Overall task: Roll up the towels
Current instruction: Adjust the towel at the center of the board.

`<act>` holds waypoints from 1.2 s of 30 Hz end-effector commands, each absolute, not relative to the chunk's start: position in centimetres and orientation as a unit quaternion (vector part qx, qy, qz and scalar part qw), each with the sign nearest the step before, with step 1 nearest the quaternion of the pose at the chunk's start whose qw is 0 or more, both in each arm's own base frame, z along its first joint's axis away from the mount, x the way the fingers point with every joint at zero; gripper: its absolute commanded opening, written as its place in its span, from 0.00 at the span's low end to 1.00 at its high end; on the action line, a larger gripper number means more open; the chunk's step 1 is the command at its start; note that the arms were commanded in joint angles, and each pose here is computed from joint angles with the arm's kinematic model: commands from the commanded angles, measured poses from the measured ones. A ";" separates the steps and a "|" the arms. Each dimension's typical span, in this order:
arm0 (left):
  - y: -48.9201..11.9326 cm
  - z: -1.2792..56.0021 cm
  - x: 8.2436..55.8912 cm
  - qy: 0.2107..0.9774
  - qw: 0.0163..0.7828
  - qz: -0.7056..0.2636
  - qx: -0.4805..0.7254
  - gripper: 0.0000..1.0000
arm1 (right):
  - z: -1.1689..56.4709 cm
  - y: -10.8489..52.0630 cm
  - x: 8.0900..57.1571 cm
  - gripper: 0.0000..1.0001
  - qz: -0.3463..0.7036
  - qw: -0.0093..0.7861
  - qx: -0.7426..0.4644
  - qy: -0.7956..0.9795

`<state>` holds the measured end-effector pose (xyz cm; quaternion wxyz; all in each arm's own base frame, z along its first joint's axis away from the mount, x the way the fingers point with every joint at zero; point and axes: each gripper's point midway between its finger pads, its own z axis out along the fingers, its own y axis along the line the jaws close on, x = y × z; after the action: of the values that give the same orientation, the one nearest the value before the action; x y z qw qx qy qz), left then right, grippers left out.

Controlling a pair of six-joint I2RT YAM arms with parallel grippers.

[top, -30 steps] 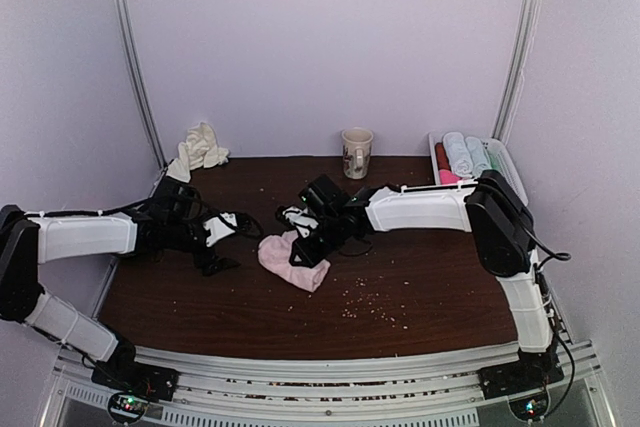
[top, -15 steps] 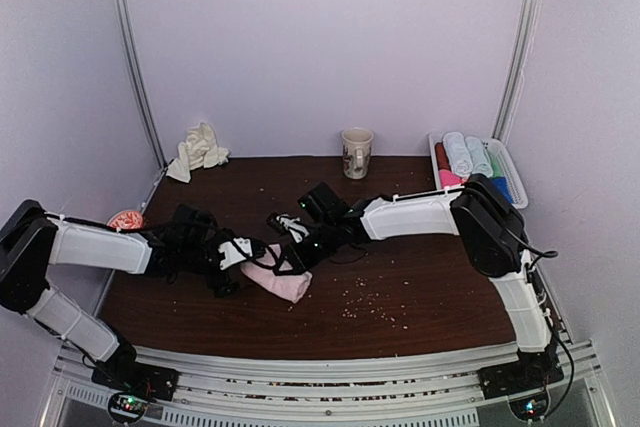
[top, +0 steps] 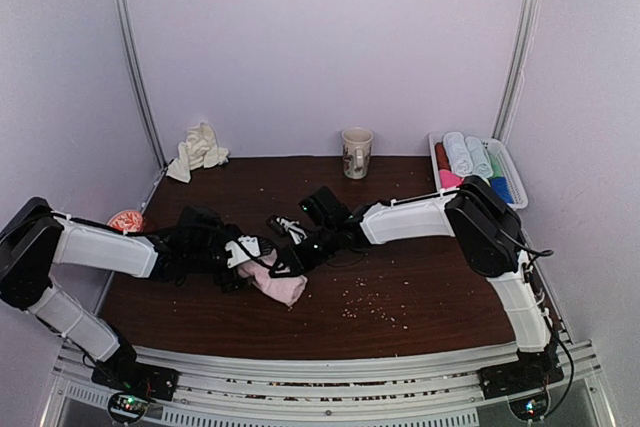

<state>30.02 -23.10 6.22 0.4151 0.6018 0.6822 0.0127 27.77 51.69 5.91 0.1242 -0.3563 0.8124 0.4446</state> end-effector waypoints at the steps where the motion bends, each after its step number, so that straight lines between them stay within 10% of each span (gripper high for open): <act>1: -25.1 10.5 30.5 0.642 0.488 -0.010 0.591 0.96 | 5.6 52.3 26.3 0.06 0.484 0.096 -0.356 0.794; 19: -27.6 16.1 24.8 0.506 0.515 -0.126 0.681 0.96 | 3.9 50.5 27.7 0.04 0.468 0.097 -0.334 0.812; 36: -27.5 10.3 31.9 0.624 0.459 -0.051 0.630 0.88 | 5.2 50.6 27.9 0.05 0.479 0.104 -0.336 0.804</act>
<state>30.48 -27.48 9.65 0.4439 0.6421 0.6208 -0.0716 27.84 51.31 5.39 0.1065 -0.3404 0.7959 0.4893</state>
